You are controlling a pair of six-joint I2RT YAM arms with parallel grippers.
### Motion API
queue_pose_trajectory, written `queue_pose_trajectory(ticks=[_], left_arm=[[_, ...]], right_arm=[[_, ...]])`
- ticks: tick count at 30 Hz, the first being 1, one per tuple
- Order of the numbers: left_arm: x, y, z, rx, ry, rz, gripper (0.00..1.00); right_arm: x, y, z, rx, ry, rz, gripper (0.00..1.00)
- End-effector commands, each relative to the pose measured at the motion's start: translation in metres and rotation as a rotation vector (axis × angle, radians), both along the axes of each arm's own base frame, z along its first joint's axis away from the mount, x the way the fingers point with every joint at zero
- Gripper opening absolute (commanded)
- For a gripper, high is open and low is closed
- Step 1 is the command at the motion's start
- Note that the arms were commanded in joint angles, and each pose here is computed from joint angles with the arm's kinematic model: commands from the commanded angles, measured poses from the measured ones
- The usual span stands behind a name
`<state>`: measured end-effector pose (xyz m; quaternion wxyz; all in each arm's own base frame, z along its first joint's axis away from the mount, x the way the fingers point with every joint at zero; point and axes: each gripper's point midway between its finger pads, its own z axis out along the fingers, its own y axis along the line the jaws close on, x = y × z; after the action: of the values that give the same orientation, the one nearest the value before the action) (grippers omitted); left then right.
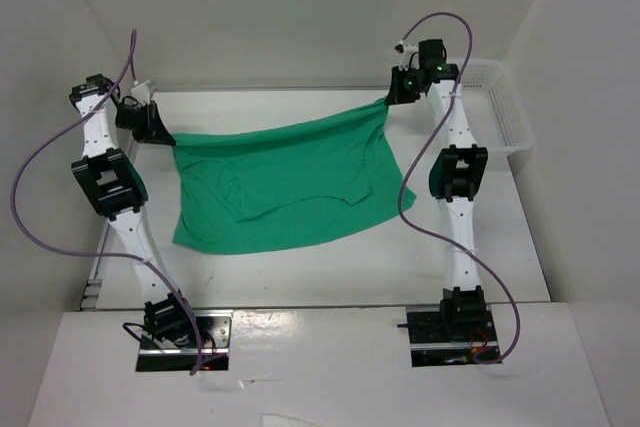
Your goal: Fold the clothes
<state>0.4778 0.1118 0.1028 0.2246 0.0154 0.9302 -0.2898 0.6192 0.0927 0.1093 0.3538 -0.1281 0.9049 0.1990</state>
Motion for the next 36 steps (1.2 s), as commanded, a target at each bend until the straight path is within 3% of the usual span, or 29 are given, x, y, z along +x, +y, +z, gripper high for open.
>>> queue_pose_trajectory(ticks=[1, 20, 27, 36], left_arm=[[0.008, -0.011, 0.023, -0.018, -0.062, -0.021, 0.0], [0.024, -0.027, 0.06, -0.021, -0.171, -0.053, 0.0], [0.006, -0.026, 0.08, 0.001, -0.167, -0.037, 0.0], [-0.033, -0.019, 0.073, 0.034, -0.074, -0.009, 0.0]], right_arm=[[0.002, -0.024, 0.06, -0.035, -0.117, -0.037, 0.0], [0.002, -0.045, 0.098, -0.076, -0.192, -0.101, 0.0], [-0.012, -0.055, 0.111, -0.097, -0.176, -0.131, 0.0], [-0.05, -0.062, 0.128, -0.148, -0.132, -0.089, 0.0]])
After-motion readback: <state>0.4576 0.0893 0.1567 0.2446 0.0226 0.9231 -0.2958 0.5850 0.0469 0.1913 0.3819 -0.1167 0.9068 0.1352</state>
